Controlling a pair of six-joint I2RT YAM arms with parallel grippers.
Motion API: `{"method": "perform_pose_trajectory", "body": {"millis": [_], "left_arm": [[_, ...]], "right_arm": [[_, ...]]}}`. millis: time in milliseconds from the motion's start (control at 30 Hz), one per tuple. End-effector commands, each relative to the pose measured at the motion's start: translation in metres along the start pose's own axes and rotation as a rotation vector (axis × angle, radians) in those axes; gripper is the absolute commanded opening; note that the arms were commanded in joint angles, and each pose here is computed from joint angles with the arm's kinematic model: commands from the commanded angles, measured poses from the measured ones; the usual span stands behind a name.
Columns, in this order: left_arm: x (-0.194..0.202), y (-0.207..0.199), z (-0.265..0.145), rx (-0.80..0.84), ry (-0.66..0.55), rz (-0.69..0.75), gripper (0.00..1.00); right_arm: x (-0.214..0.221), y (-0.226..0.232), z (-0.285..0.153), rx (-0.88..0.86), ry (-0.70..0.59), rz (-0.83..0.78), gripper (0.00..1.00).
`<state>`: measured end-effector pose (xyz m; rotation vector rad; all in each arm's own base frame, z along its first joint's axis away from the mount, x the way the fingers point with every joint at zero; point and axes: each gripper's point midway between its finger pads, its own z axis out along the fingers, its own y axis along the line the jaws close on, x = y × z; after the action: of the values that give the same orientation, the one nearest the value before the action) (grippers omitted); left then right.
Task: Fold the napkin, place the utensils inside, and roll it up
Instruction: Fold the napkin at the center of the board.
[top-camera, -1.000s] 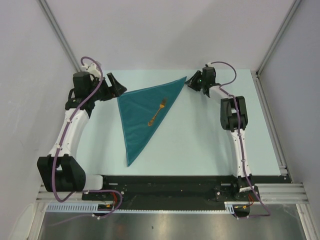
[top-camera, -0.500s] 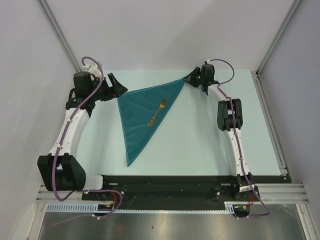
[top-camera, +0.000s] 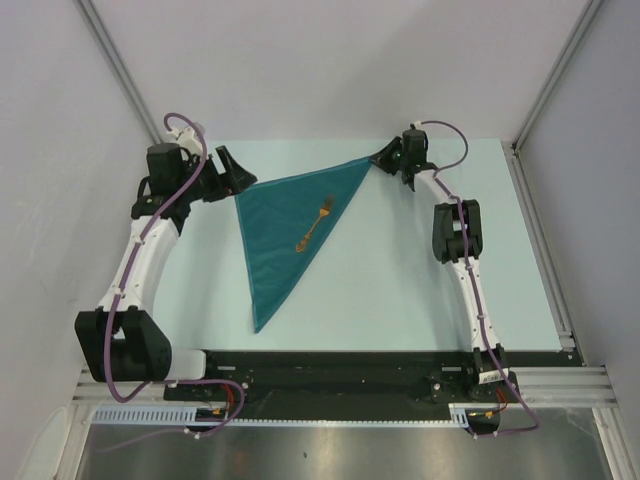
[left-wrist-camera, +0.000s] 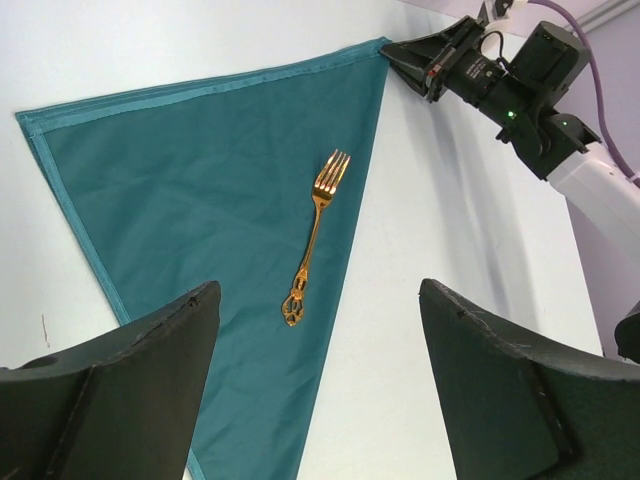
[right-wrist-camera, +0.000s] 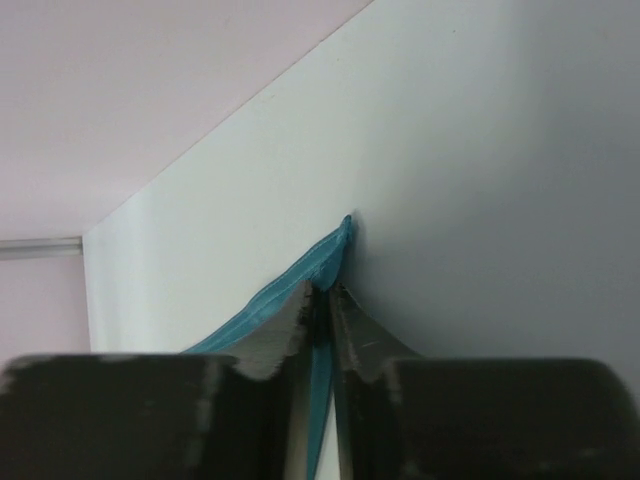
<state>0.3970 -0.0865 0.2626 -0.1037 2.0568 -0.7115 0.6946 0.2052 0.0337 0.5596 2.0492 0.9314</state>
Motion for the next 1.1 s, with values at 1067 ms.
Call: {"method": "perform_pose_trajectory", "body": {"millis": [1067], "left_arm": [[-0.008, -0.011, -0.004, 0.054, -0.030, 0.002, 0.85]], "right_arm": [[0.052, 0.177, -0.120, -0.608, 0.064, -0.197, 0.00]]}}
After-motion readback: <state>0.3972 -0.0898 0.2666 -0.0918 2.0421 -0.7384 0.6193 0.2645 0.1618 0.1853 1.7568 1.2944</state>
